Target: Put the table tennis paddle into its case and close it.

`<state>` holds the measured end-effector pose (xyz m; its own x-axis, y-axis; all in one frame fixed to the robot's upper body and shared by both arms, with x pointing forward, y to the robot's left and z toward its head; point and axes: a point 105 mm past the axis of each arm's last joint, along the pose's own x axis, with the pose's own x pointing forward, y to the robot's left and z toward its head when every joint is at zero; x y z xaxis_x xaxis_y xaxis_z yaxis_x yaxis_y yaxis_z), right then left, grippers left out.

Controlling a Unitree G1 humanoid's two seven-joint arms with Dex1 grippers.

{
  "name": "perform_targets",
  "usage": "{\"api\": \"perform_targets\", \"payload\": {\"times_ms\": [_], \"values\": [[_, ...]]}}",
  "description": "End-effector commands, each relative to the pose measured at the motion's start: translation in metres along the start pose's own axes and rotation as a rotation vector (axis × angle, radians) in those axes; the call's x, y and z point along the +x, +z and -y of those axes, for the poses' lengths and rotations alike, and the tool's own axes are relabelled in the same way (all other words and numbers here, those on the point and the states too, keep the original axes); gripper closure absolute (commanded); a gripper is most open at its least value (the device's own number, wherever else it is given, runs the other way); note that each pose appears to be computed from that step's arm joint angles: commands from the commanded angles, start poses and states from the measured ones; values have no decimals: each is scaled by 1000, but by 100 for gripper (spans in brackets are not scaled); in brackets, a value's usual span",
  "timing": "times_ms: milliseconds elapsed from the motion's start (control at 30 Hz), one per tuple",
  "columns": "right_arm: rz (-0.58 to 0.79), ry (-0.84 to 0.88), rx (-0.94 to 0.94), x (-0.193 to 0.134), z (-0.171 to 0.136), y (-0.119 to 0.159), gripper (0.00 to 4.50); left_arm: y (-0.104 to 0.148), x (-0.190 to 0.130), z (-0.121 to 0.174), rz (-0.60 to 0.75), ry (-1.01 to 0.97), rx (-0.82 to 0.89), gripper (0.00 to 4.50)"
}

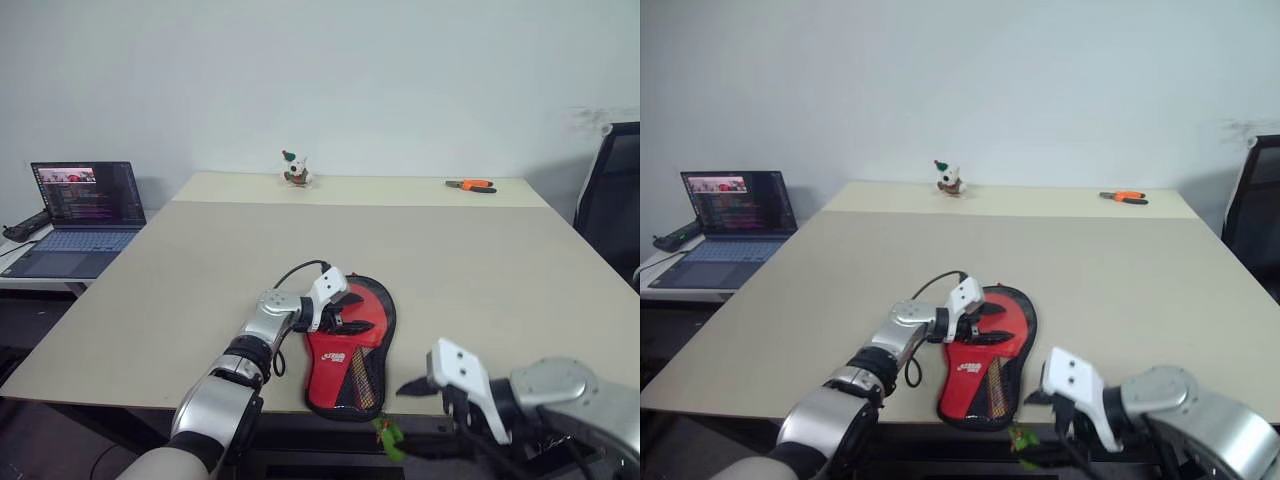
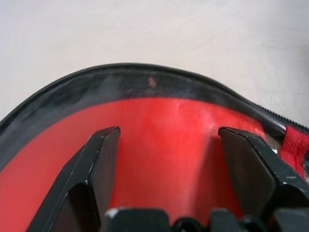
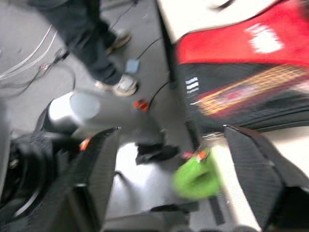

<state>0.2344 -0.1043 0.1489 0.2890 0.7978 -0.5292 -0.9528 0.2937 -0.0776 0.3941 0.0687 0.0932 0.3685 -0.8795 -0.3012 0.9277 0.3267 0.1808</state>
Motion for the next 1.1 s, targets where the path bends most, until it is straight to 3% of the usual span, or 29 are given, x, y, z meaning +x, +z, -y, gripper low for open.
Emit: {"api": "perform_targets", "payload": {"times_ms": [33, 200, 367, 500, 600, 800, 1100], "values": [[39, -75, -24, -13, 29, 10, 92, -11, -18, -6, -15, 49, -38, 95], [194, -303, -20, -18, 111, 19, 92, 0, -93, -21, 54, 203, -56, 95], [297, -336, -12, -6, 141, 19, 92, 12, -138, -18, 92, 357, -91, 95], [296, -359, -33, 4, 162, 11, 92, 16, -156, -8, 100, 447, -110, 95], [265, -376, -57, 0, 173, 0, 92, 22, -157, -4, 103, 483, -107, 95], [176, -463, -49, -39, 194, -27, 92, 44, -148, -4, 131, 479, -74, 95], [38, -595, -36, -91, 202, -59, 92, 48, -139, -13, 129, 397, -45, 95]]}}
